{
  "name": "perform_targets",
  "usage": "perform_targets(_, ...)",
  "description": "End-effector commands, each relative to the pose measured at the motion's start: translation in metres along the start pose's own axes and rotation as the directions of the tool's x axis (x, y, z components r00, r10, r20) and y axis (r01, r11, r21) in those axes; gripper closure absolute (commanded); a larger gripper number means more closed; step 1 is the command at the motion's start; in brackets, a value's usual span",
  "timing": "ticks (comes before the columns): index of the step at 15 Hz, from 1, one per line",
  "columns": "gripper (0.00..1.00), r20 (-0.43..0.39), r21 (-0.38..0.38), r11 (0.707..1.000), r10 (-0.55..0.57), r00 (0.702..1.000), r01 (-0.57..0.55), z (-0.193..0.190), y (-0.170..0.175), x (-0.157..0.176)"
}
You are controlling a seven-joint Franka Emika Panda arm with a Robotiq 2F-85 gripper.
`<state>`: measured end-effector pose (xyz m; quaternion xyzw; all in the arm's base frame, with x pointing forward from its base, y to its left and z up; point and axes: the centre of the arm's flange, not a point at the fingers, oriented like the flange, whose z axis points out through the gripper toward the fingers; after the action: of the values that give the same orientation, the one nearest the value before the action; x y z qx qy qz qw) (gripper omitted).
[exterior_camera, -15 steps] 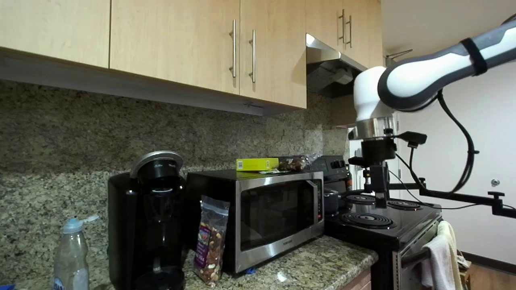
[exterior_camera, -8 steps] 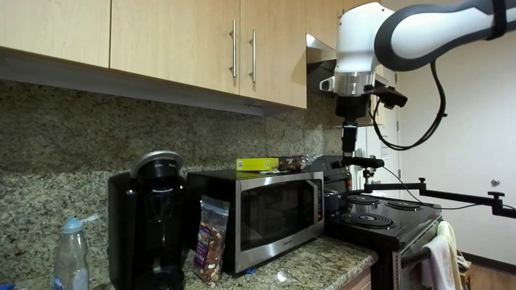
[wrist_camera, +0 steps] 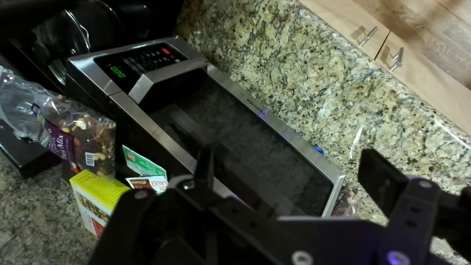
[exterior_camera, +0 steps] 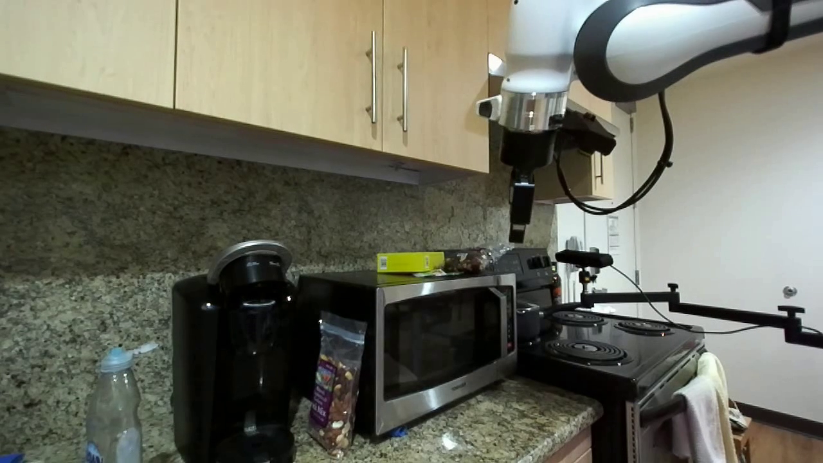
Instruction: Close the coffee maker lid
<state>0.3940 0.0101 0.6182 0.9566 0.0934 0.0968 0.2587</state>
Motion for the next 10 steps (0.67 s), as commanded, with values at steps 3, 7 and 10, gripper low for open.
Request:
perform_targets(3,0.00,0.000,0.000,1.000,0.000,1.000,0.000,0.000,0.000,0.000)
perform_targets(7,0.00,-0.137,-0.091,0.992,-0.098,0.986,0.086,-0.004,0.025,0.030)
perform_targets(10,0.00,-0.248,-0.171,0.970,-0.210,0.946,0.171,-0.016,0.051,0.074)
